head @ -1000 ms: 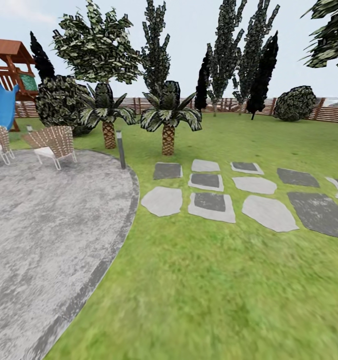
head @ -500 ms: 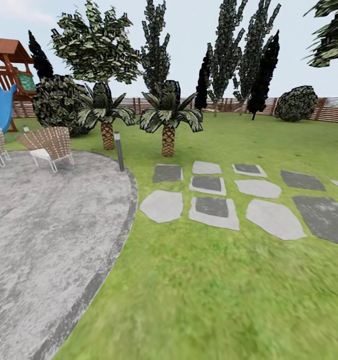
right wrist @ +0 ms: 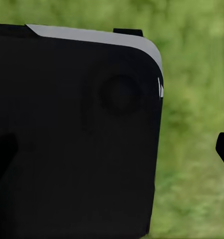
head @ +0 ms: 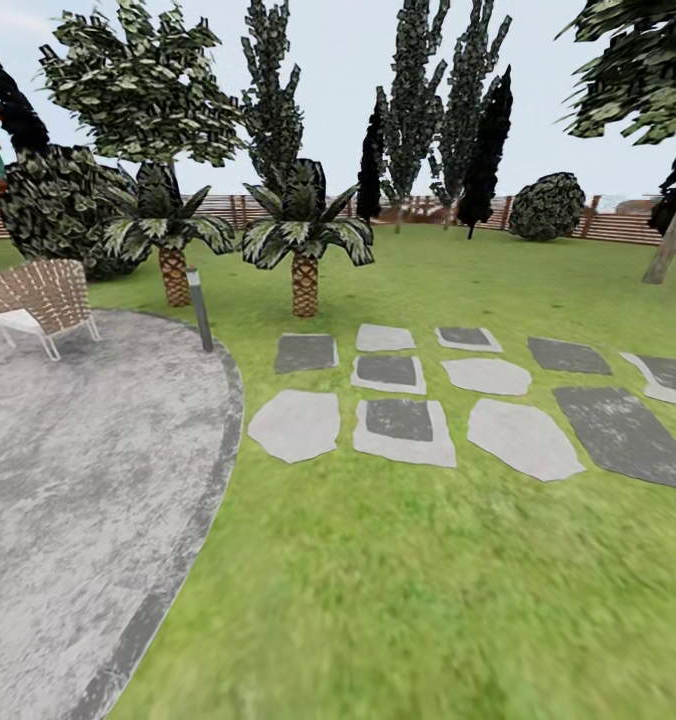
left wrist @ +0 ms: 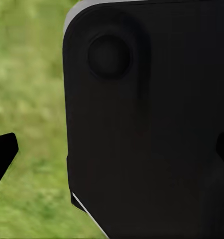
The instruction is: Take the three Easter eggs out of the wicker basket on the lawn in the garden, then place them on the lawn next to a single tree (choose any tree) so that all three eggs are next to the same tree and none are left in the basket.
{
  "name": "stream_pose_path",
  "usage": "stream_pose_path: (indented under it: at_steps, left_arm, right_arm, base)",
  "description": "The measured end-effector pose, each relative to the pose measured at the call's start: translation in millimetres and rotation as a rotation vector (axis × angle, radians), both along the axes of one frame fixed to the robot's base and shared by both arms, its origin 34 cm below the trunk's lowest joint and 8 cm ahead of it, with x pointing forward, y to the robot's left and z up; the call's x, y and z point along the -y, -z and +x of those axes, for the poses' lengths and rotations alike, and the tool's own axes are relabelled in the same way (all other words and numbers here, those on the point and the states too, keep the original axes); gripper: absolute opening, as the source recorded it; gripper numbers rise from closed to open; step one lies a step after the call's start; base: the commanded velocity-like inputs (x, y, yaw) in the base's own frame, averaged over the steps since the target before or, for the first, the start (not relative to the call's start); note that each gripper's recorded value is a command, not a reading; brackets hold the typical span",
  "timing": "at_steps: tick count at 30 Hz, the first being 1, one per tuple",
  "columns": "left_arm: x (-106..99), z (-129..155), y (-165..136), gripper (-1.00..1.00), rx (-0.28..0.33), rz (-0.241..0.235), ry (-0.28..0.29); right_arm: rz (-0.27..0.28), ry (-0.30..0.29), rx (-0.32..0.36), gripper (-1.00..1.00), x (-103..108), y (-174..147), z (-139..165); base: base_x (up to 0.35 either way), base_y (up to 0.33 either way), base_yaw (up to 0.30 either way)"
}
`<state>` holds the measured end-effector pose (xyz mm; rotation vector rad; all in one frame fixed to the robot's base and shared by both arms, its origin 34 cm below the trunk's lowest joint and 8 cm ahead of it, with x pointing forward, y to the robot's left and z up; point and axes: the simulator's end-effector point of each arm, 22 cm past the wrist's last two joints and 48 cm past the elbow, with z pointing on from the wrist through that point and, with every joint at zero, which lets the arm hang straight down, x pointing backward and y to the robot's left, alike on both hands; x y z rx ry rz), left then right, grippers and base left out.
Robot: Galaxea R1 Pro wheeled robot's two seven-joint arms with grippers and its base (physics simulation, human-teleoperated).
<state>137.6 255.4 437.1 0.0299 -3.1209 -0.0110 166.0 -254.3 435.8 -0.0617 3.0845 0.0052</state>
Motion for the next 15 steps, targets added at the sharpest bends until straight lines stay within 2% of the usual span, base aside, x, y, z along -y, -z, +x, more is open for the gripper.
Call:
stream_pose_path:
  at_steps: [15]
  left_arm:
    - [0.0,-2.5,0.0,1.0,-0.007,0.0,0.001]
  right_arm:
    - [0.0,0.0,-0.007,1.0,0.0,0.2,-2.6]
  base:
    - [0.328,0.022,-0.226]
